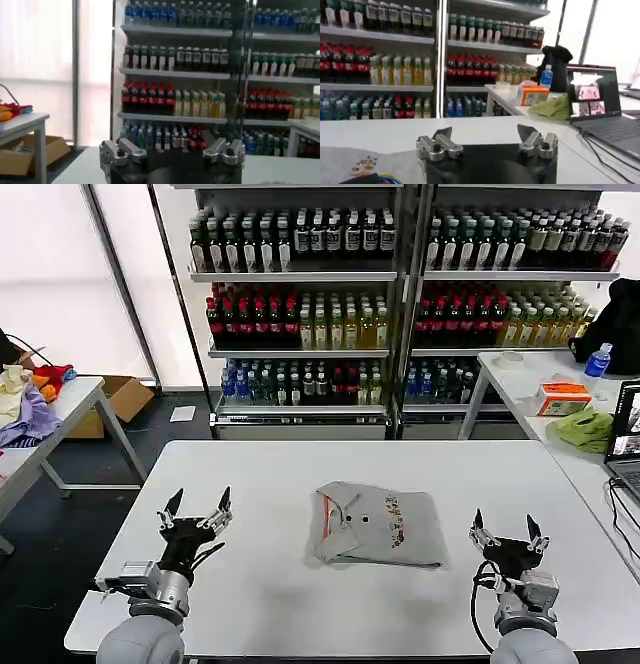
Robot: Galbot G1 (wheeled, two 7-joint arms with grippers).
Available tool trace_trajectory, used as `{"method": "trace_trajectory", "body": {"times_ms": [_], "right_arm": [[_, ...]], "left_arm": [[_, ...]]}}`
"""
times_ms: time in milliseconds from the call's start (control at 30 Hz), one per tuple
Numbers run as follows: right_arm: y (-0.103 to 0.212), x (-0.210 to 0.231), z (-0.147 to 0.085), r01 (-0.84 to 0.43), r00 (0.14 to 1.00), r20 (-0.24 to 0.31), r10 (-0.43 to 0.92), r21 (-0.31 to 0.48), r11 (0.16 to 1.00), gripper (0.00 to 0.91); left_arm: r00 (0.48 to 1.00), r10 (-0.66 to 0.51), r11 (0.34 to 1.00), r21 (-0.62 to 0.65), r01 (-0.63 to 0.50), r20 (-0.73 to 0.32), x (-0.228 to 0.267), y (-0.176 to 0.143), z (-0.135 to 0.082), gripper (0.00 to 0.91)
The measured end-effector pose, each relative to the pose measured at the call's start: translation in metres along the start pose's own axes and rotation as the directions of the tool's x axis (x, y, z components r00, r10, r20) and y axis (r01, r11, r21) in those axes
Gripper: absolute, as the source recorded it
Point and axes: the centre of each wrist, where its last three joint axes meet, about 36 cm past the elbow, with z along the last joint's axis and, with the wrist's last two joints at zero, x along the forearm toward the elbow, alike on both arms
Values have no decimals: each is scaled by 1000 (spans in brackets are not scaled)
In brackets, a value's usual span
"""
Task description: Fold and organize the clothes.
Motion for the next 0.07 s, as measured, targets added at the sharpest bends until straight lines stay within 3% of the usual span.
{"method": "trace_trajectory", "body": {"times_ms": [67], "right_arm": [[0, 0, 0, 3, 1000, -3, -3, -2, 1000, 907]], "left_arm": [[1000, 3, 1000, 3, -3, -1, -1, -1, 1, 907]]}}
